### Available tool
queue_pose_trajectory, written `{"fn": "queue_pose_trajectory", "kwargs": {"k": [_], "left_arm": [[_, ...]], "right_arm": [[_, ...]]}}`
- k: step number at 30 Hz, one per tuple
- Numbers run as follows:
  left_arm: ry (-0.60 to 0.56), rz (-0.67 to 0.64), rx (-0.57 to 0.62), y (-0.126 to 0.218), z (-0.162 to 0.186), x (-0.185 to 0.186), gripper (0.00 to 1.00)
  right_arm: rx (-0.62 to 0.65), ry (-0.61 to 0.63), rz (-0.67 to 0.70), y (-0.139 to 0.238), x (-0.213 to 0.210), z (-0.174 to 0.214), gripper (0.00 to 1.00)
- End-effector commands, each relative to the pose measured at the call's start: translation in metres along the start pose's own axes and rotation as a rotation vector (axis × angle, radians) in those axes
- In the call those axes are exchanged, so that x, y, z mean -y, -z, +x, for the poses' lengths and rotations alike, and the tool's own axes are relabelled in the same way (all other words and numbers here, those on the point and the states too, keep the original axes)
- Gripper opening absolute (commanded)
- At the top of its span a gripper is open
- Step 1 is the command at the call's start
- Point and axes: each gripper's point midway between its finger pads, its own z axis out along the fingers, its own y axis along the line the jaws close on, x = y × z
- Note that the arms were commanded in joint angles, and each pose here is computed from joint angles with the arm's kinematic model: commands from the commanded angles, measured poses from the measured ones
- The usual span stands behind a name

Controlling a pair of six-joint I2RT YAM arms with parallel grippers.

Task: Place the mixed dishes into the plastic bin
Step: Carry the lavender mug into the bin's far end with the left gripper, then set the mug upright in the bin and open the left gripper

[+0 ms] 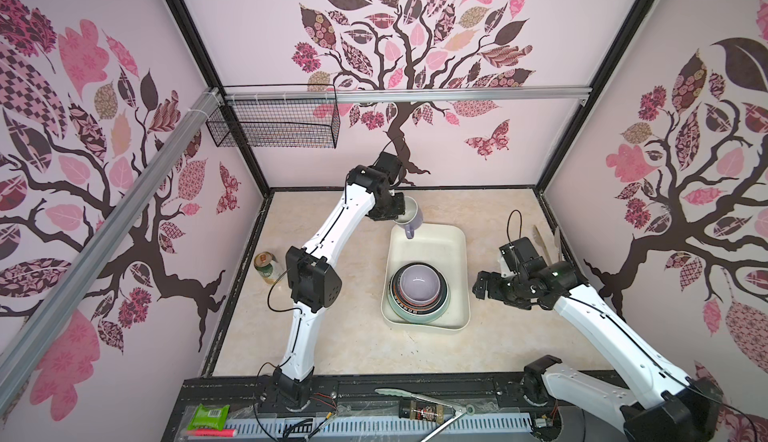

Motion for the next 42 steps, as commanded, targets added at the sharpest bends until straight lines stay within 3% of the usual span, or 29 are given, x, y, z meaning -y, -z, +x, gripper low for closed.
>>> {"fn": "queue_pose_trajectory", "kwargs": {"k": [1, 10, 28, 42], "left_arm": [[-0.014, 0.051, 0.037, -0.009, -0.01, 0.023, 0.08], [-0.012, 0.03, -0.04, -0.066, 0.001, 0.024, 0.08], [-0.028, -0.066, -0.122, -0.115, 0.018, 0.002, 0.09], [-0.023, -0.022, -0.14, -0.132, 0.02, 0.009, 0.22]], "right_arm": [[0.022, -0.041, 0.045, 0.011, 0.016, 0.008, 0.99], [0.043, -0.048, 0.091, 0.019, 0.028, 0.011, 1.0], [0.006, -0.042, 0.108, 0.004, 0.027, 0.011, 1.0], [-0.001, -0.039, 0.126, 0.003, 0.03, 0.008, 1.0]]}}
